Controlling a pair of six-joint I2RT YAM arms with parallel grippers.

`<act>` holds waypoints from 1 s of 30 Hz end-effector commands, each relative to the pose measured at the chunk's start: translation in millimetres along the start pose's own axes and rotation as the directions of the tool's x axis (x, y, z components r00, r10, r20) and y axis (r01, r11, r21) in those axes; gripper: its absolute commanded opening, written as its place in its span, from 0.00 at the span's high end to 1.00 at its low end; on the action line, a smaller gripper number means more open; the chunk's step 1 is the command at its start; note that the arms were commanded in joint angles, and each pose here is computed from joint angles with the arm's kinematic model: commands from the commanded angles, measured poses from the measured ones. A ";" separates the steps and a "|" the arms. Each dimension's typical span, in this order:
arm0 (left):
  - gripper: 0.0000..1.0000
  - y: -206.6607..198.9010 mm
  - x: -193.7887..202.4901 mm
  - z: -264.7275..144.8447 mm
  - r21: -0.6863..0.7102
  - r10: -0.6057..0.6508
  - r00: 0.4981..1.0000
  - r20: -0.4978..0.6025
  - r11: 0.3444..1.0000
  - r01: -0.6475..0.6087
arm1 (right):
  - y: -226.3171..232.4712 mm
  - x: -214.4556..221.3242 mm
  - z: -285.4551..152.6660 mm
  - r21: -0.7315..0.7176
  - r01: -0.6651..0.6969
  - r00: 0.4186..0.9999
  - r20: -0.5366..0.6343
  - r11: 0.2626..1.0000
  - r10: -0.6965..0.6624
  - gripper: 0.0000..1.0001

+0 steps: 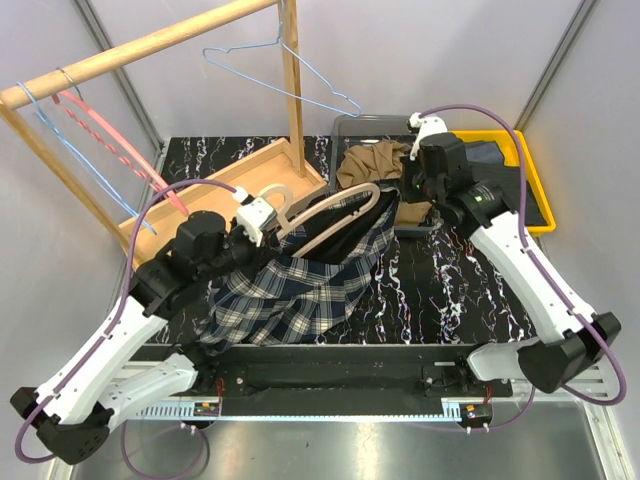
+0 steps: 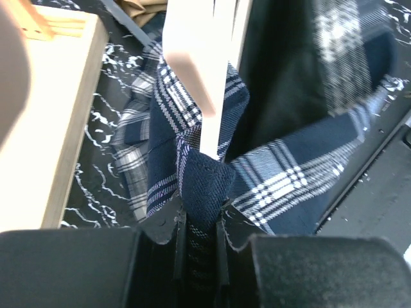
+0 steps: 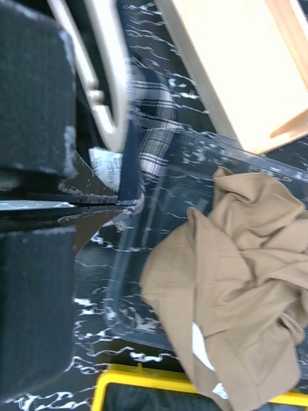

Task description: Place the skirt on the hanger

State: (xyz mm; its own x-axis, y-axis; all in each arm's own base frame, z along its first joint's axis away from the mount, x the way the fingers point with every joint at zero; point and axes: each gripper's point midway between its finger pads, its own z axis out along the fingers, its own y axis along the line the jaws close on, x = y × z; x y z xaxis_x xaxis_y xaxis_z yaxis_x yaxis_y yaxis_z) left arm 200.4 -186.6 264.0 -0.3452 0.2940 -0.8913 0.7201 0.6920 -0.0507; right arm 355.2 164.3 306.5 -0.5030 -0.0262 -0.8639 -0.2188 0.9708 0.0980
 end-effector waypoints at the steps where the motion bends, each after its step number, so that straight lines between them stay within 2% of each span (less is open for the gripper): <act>1: 1.00 11.8 -26.1 -8.8 -0.072 0.004 0.999 0.049 0.997 0.000 | -2.7 -27.3 -46.3 -0.046 -0.013 0.997 0.079 0.999 0.016 1.00; 7: 1.00 -15.7 -33.6 5.9 0.102 0.074 0.997 0.005 0.992 -0.074 | 25.4 -31.7 -83.1 -0.234 -0.017 0.995 0.096 0.972 0.041 1.00; 11: 1.00 -31.1 -38.5 26.4 0.167 0.135 0.989 -0.052 0.978 -0.125 | 32.8 -42.1 -96.9 -0.283 -0.002 0.991 0.128 0.959 0.040 1.00; 15: 1.00 -29.9 -63.2 38.9 0.115 0.166 0.985 -0.043 0.980 -0.160 | 34.8 -60.9 -117.5 -0.307 0.017 0.978 0.205 0.951 0.049 1.00; 19: 1.00 -31.7 -112.2 38.4 0.094 0.194 0.980 0.044 0.976 -0.198 | 41.0 -85.2 -148.4 -0.357 0.048 0.950 0.306 0.933 0.068 1.00; 23: 1.00 -50.3 -132.1 45.7 0.156 0.242 0.967 0.080 0.955 -0.252 | 48.8 -104.5 -178.9 -0.409 0.090 0.926 0.370 0.908 0.076 1.00; 27: 1.00 -59.0 -118.2 64.8 0.199 0.269 0.963 0.033 0.942 -0.270 | 63.0 -91.8 -176.8 -0.485 0.096 0.944 0.321 0.869 0.075 1.00; 30: 1.00 -59.6 -98.0 79.2 0.216 0.264 0.964 -0.022 0.943 -0.253 | 71.9 -57.7 -153.3 -0.532 0.064 0.976 0.208 0.844 0.057 1.00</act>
State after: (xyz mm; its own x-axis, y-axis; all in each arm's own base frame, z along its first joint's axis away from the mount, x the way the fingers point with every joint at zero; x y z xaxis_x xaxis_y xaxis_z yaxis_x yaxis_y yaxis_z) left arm 232.9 -297.7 344.0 -0.1473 0.4335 -0.8890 0.8846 0.4598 0.0777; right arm 255.0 165.0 449.3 -0.2789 0.0878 -0.9563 -0.5223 0.8218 0.2277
